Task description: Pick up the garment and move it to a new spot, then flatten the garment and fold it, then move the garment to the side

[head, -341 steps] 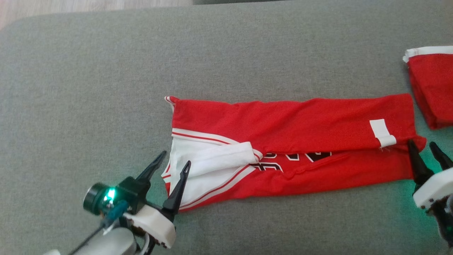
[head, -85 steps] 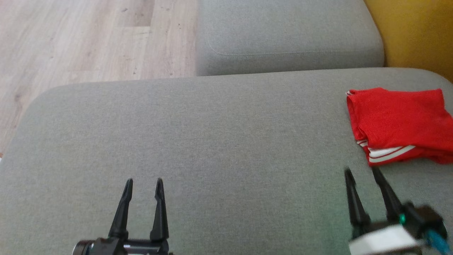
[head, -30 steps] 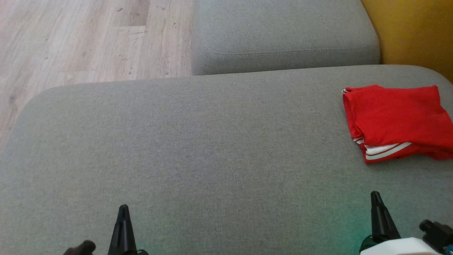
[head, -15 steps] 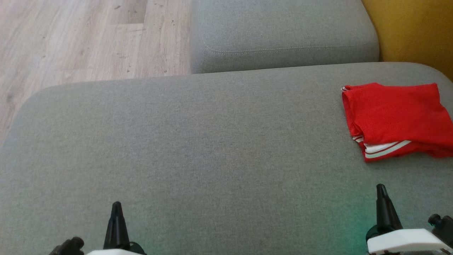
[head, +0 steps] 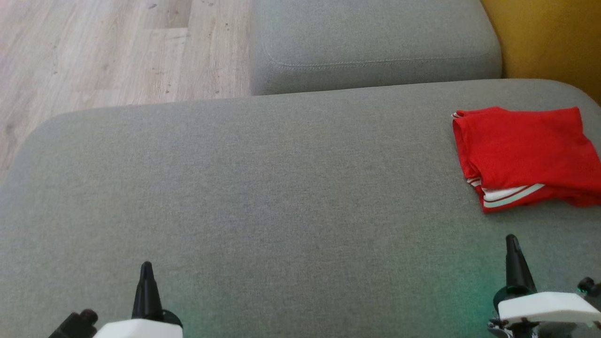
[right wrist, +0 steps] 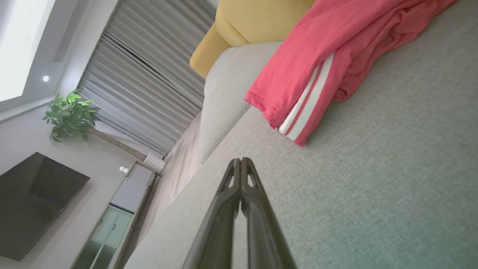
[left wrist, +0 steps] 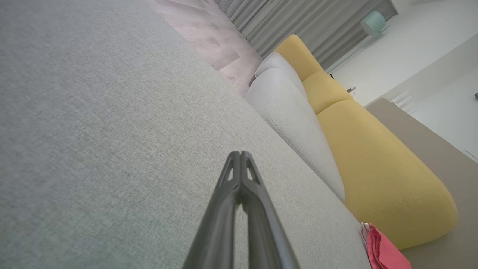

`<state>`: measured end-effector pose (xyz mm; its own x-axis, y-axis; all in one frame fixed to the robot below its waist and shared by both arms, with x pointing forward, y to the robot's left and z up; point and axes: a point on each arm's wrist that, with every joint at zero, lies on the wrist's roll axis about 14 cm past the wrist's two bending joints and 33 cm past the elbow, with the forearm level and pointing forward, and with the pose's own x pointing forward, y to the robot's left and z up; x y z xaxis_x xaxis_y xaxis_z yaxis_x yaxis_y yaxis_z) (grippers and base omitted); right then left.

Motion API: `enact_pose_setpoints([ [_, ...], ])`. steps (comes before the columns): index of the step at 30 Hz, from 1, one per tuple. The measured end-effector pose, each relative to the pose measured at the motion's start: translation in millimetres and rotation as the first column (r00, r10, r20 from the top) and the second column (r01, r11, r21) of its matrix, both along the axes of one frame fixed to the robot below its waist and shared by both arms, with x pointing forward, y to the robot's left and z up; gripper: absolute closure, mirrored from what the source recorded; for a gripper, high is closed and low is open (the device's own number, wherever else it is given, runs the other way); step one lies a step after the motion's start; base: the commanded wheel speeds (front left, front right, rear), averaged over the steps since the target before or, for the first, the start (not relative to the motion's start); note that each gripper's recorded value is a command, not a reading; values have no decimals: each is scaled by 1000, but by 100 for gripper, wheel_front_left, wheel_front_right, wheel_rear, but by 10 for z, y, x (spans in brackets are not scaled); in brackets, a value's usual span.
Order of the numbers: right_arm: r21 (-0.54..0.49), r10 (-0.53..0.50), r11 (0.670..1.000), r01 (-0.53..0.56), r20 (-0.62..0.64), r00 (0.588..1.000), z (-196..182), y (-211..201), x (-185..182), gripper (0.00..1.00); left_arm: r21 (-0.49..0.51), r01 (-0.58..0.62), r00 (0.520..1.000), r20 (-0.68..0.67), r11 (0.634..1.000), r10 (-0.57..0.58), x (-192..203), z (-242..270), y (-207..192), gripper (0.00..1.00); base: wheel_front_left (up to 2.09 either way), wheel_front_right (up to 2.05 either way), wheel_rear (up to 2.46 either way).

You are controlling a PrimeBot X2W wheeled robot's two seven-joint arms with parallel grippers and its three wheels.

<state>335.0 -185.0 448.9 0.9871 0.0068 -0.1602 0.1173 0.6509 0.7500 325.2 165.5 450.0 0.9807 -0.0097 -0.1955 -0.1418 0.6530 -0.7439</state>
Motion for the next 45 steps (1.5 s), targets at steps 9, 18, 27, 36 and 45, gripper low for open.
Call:
enact_pose_setpoints([
  [9, 91, -25, 995, 26, -8, 1000, 2, -41, 31, 100, -94, -22, 1000, -3, 995, 21, 56, 8, 42, 100, 0, 0, 0],
  [18, 191, -53, 980, 52, -1, 999, 49, -86, 103, 100, -197, -34, 999, -3, 980, 34, 133, 35, 63, 100, 0, 0, 0],
  [27, 290, -72, 954, 71, -7, 997, 64, -117, 139, 100, -299, -43, 999, -2, 953, 45, 197, 55, 83, 100, 0, 0, 0],
  [36, 389, -92, 918, 81, 8, 996, 145, -151, 228, 100, -398, -52, 998, 10, 916, 61, 273, 108, 120, 100, 0, 0, 0],
  [45, 482, -108, 871, 92, 4, 994, 161, -173, 260, 100, -493, -57, 997, 18, 868, 76, 350, 153, 150, 100, 0, 0, 0],
])
